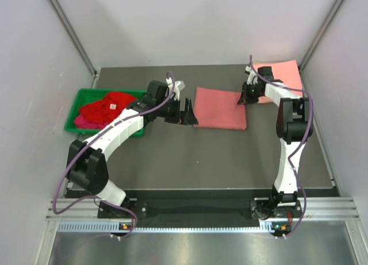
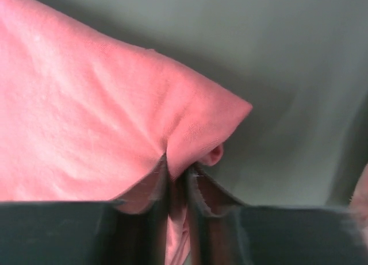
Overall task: Fold and stack the t-shirts
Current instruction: Fold the tshirt, then neatly place the folded tshirt to the corner
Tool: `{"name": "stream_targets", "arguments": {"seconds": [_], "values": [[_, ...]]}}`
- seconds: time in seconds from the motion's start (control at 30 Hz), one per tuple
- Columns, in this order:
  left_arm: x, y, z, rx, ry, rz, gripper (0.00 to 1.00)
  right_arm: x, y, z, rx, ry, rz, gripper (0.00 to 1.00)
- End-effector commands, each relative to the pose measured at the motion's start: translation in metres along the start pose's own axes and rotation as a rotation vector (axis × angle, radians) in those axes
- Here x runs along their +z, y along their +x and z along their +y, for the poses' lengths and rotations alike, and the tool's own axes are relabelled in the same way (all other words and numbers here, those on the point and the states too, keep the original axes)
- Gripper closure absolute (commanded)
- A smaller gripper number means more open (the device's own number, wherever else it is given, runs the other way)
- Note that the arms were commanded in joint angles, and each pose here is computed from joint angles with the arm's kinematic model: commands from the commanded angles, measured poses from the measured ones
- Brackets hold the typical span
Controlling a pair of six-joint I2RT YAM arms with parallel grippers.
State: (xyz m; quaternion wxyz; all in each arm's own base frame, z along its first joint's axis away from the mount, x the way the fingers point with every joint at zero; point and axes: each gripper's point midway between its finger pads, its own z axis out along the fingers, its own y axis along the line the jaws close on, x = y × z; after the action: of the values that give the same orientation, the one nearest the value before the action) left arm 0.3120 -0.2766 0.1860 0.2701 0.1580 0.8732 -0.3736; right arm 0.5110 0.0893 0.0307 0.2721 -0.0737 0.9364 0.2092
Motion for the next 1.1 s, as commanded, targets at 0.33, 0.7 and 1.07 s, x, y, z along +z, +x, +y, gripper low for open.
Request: {"name": "stream_targets", "arguments": {"seconds": [0.33,0.7,1.07], "values": [[-0.005,-0.012,-0.01,0.04,0.028,-0.054,0.01,-0.087,-0.07,0.0,-0.112,0.203,-0.228,1.0],[-0.001,-0.009,-0.007,0.027,0.024,-0.04,0.01,-0.168,-0.104,-0.013,-0.232,0.451,-0.295,1.0],[0.002,-0.004,-0.002,0.025,0.01,-0.029,0.01,-0.228,-0.146,-0.048,-0.218,0.584,-0.396,1.0]]}}
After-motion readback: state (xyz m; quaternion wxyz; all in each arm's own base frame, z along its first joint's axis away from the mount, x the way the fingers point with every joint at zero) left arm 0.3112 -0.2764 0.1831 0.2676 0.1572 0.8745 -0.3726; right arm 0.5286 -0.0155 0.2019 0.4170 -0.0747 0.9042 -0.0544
